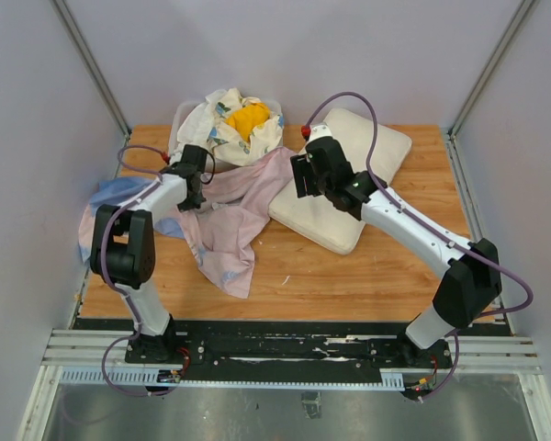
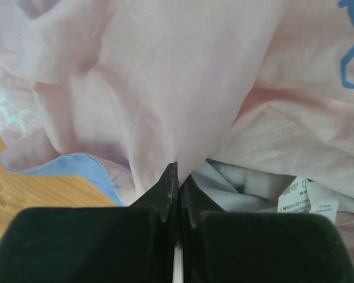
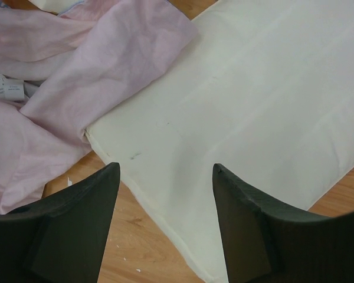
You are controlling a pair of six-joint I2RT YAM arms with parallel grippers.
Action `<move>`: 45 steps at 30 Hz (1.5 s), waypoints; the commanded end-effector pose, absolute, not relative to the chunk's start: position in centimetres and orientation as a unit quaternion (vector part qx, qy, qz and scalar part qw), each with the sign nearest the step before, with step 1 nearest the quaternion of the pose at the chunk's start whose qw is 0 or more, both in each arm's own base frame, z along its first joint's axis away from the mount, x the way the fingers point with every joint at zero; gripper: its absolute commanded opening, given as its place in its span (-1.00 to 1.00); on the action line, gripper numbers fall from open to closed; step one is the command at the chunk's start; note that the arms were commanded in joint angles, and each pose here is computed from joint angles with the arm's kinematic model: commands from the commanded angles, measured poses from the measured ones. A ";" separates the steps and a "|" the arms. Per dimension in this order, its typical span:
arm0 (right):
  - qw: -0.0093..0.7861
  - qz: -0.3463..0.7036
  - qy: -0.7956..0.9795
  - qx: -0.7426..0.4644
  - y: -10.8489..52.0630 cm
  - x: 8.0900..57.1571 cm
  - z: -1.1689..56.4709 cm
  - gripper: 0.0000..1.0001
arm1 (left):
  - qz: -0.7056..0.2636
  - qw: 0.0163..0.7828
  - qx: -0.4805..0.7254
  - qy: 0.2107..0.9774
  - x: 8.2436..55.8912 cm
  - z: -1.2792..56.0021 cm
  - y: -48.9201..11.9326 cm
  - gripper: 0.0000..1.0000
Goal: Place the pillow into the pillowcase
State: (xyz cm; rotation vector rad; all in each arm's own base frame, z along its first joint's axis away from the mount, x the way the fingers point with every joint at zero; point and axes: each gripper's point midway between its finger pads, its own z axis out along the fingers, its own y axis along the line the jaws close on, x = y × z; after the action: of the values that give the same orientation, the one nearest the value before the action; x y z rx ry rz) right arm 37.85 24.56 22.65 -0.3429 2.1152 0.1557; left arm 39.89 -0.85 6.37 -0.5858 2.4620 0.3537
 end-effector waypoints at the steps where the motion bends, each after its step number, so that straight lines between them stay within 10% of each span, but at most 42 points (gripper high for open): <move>1: 0.476 0.077 0.867 -0.125 24.3 38.1 22.3 0.30 | 0.131 0.340 -0.238 0.900 40.4 11.9 0.0 -1.00; 20: 0.425 0.135 0.882 -0.155 27.4 37.3 19.1 0.30 | -0.103 0.430 -0.178 0.879 37.0 20.3 -6.4 -1.00; 37: 0.293 0.078 0.928 -0.217 24.0 35.0 10.3 0.82 | -0.119 0.409 -0.178 0.887 35.7 18.2 -7.0 -0.99; 45: 0.222 0.026 0.946 -0.233 22.9 34.9 4.5 0.73 | -0.127 0.413 -0.179 0.884 35.5 18.7 -7.1 -0.99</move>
State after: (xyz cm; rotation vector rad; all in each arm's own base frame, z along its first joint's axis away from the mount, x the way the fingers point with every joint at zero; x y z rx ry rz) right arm 35.86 24.36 6.64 -0.6010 2.5309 0.1350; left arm 35.40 -6.97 17.23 -0.4506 2.2750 -0.2754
